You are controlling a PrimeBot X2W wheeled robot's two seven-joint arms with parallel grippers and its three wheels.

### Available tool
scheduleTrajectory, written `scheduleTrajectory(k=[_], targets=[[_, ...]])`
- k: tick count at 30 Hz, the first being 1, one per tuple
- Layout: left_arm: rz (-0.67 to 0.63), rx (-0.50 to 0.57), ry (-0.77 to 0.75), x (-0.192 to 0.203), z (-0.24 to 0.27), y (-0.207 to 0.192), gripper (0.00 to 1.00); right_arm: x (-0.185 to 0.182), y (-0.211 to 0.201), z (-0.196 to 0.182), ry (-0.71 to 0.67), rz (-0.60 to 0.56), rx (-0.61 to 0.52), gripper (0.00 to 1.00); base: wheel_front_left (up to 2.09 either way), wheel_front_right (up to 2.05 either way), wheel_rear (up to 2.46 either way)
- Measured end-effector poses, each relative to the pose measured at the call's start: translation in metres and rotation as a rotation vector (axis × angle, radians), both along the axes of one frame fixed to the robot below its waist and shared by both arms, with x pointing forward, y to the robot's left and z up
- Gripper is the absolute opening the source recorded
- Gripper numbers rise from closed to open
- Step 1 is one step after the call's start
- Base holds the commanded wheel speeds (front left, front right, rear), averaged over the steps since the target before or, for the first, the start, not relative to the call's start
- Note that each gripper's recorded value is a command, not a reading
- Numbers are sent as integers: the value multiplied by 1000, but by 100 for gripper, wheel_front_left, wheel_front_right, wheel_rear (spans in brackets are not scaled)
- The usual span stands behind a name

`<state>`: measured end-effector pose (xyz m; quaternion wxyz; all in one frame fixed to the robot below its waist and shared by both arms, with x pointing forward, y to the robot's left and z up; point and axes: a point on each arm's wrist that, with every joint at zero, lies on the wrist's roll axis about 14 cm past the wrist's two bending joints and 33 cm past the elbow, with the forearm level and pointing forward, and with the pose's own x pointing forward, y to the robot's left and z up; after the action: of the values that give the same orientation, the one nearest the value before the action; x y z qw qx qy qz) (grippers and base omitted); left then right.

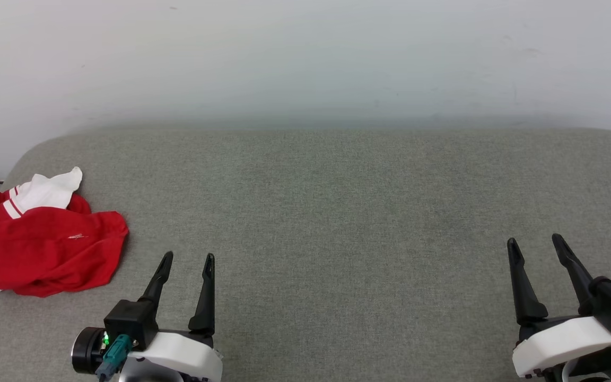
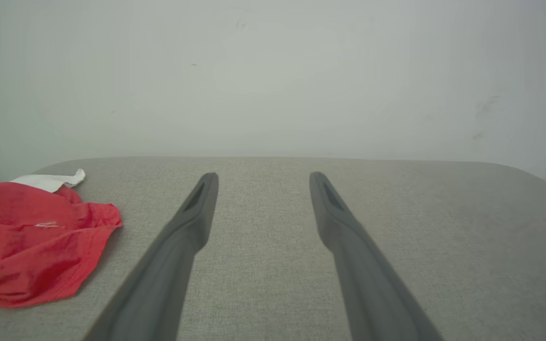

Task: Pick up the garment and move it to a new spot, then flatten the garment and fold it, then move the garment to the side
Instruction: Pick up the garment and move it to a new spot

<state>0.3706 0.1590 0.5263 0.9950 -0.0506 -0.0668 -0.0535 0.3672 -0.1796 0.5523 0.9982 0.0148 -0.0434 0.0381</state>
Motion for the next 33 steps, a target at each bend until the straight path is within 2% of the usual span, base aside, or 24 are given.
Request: scheduleTrajectory(k=[10,15,24,33], targets=[[15,23,14,-1,-7,4,100,2,4,1,-7,10,-19,100,0,0,0],[65,17,14,-5,-6,19,100,8,16,0,-6,46,-10,100,0,0,0],[181,17,18,-21,-7,54,100,22,55,1,-12,161,-7,100,0,0,0],[321,16,9,-47,-3,96,100,35,113,2,-17,322,-6,100,0,0,0]])
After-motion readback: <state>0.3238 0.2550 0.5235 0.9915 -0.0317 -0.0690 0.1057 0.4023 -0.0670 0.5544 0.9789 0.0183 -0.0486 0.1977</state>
